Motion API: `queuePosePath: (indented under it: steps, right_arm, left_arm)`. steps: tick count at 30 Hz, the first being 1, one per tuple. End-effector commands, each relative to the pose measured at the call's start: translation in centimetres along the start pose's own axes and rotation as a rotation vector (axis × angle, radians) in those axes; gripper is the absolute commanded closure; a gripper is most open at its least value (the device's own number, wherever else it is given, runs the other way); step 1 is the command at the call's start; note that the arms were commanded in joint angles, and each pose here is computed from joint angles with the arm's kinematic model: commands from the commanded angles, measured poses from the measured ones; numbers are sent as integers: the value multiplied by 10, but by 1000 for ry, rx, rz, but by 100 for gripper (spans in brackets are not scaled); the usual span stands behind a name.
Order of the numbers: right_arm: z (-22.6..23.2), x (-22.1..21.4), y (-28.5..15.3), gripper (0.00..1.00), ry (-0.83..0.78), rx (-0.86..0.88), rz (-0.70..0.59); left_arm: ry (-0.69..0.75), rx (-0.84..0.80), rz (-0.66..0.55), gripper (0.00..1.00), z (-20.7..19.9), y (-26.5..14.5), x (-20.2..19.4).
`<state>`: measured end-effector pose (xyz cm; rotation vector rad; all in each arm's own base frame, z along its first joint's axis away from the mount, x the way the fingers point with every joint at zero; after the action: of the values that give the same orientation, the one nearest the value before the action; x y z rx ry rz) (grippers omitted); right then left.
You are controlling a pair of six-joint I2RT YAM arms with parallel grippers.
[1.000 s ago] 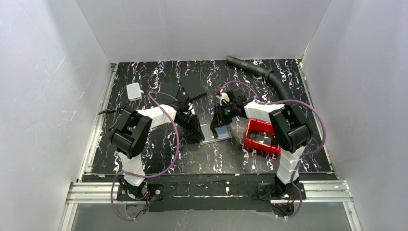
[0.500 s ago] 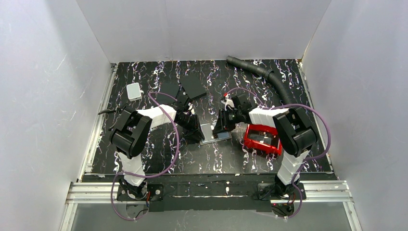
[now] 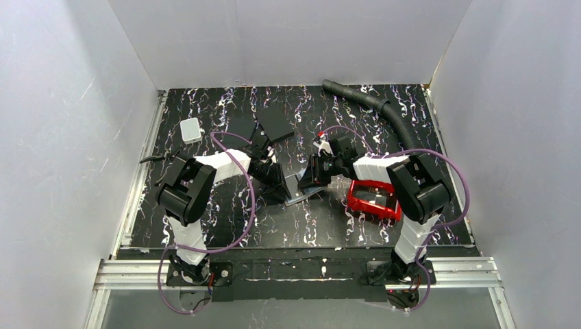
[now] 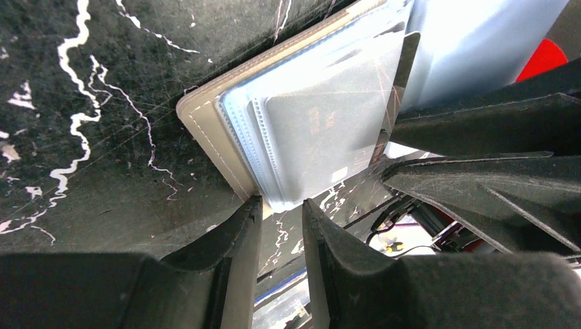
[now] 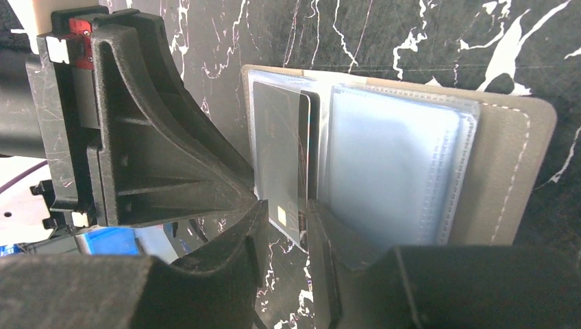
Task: Put the credit cards into the card holder
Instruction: Insert the credit card into the card holder, then pick up the credit card from the card holder.
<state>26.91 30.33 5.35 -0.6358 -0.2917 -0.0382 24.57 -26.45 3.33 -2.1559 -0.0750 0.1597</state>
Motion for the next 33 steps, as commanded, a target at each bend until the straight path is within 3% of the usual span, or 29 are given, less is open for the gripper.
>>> queuePosePath:
  steps: [1, 11, 19, 25, 29, 33]
  right_arm:
    - [16, -7, 1, 65, -17, 60, 13]
    - [18, -6, 0, 64, -31, 53, 22]
    - [19, 28, -41, 51, -158, -175, -14]
    - [13, 42, -117, 35, -189, -421, -120]
    - [-22, 43, -195, 28, -43, -501, -317]
    - [-60, 20, -247, 27, 112, -583, -399]
  left_arm:
    - [10, 5, -27, 73, 2, -6, 1]
    - [44, 8, -55, 69, -3, -16, 2]
    - [114, -1, -111, 45, -11, -44, 2]
    - [159, -71, -141, 40, -28, -66, -4]
    - [199, -233, -163, 36, -60, -82, -8]
    - [273, -361, -173, 34, -102, -90, -13]
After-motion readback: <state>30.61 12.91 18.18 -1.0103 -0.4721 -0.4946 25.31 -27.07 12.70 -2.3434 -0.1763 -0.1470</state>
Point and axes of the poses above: each gripper's point midway between its finger pads, its own y axis out along the fingers, its own z axis along the line the jaws close on, x = y × z, the point moved 1 cm from there along -y, back along the fingers, and after that the axes turned 1 degree about y, right-handed, at the moved point
